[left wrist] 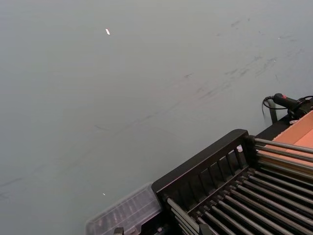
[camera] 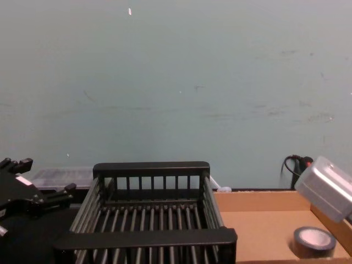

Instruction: Pick up the white tape and place it into the black box , Pick up the silver tape and place it into the brown box.

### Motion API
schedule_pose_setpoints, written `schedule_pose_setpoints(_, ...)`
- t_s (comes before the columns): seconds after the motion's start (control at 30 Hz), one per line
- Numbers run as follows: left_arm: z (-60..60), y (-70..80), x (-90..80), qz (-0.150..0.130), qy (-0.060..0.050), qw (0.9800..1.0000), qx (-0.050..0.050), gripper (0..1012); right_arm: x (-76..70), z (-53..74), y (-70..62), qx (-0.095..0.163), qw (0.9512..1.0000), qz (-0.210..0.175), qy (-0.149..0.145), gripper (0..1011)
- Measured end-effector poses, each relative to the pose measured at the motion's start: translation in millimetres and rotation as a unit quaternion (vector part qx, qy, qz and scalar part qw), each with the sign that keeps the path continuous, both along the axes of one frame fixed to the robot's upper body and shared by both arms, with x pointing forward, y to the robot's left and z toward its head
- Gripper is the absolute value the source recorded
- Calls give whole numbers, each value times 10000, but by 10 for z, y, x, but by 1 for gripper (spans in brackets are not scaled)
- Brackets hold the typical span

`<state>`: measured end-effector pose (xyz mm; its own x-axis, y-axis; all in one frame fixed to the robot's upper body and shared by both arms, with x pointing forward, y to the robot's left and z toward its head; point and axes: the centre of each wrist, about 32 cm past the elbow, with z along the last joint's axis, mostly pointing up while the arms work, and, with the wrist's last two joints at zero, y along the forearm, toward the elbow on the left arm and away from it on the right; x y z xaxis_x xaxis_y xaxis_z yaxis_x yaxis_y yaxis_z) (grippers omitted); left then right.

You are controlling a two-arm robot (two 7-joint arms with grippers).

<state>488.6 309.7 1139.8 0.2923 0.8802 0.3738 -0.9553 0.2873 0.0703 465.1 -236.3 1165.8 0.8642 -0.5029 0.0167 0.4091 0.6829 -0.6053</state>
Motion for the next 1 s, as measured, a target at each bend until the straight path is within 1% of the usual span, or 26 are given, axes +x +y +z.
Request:
schedule_pose_setpoints(0.1, 0, 0, 0, 0, 0, 10000, -1, 1001, 0, 0, 0, 0, 10000, 0, 0, 136)
schedule_pose_setpoints(0.17, 0, 0, 0, 0, 0, 10000, -1, 1001, 0, 0, 0, 0, 10000, 0, 0, 101)
schedule_pose_setpoints(0.87, 0, 0, 0, 0, 0, 10000, -1, 1001, 0, 2, -1, 1, 10000, 3, -6, 97)
schedule_pose_setpoints(1.0, 0, 0, 0, 0, 0, 10000, 0, 1001, -6, 31, -32, 50, 10000, -32, -49, 97)
